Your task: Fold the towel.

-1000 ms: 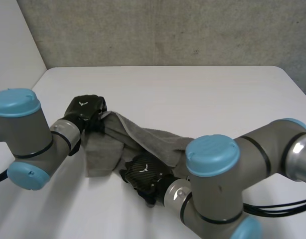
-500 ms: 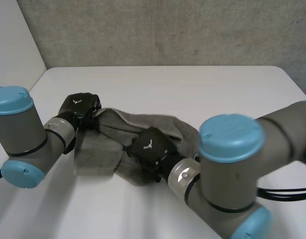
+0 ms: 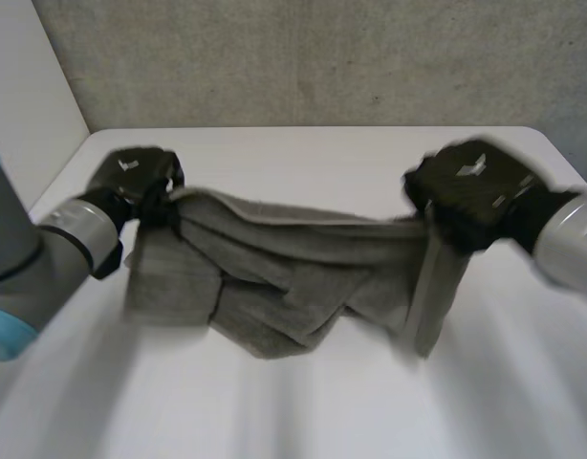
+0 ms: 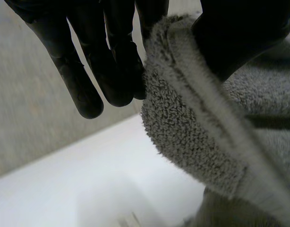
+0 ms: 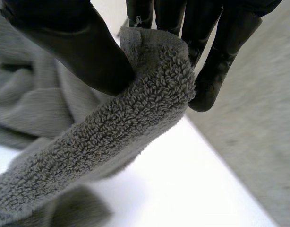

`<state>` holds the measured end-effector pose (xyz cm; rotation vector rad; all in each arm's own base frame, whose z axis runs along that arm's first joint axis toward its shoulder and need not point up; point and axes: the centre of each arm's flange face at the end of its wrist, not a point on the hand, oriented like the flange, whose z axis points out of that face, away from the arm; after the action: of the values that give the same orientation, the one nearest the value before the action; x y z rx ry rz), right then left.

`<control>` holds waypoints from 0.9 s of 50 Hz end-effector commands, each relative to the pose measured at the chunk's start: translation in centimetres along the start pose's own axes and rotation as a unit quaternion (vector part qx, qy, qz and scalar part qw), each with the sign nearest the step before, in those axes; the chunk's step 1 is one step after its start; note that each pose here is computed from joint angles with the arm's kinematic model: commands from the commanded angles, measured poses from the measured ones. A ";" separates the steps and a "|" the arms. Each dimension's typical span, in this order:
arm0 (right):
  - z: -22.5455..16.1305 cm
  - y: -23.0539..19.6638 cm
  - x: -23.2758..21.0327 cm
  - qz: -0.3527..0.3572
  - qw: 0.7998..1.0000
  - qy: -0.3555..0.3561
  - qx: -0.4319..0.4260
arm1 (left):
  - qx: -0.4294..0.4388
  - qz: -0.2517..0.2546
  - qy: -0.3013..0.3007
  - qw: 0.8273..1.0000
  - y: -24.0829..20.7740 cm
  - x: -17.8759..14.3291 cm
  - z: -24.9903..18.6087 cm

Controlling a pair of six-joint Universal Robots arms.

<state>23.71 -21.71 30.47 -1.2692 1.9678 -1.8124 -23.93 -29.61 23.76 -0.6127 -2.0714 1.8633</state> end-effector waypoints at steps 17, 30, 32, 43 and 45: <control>13.0 -1.4 6.8 -0.028 0.995 0.064 0.066 | 0.089 0.033 0.040 0.995 -4.8 -2.3 10.9; 7.9 -14.6 12.1 -0.006 0.926 0.124 0.358 | 0.373 0.051 0.008 0.927 -23.7 -2.5 5.0; 8.0 -13.7 11.5 -0.006 0.934 0.099 0.344 | 0.366 0.039 0.017 0.930 -23.3 -2.4 5.1; 9.0 -2.0 7.8 -0.015 0.982 -0.015 0.189 | 0.123 0.024 0.098 0.987 -7.3 -1.3 7.2; 8.9 -0.1 7.4 -0.024 0.985 -0.026 0.166 | 0.091 0.040 0.108 0.989 -4.7 -1.1 6.9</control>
<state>26.67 -33.63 37.22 -1.1000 1.3982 -2.1322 -27.37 -37.86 36.16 -0.6502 -1.5302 2.1234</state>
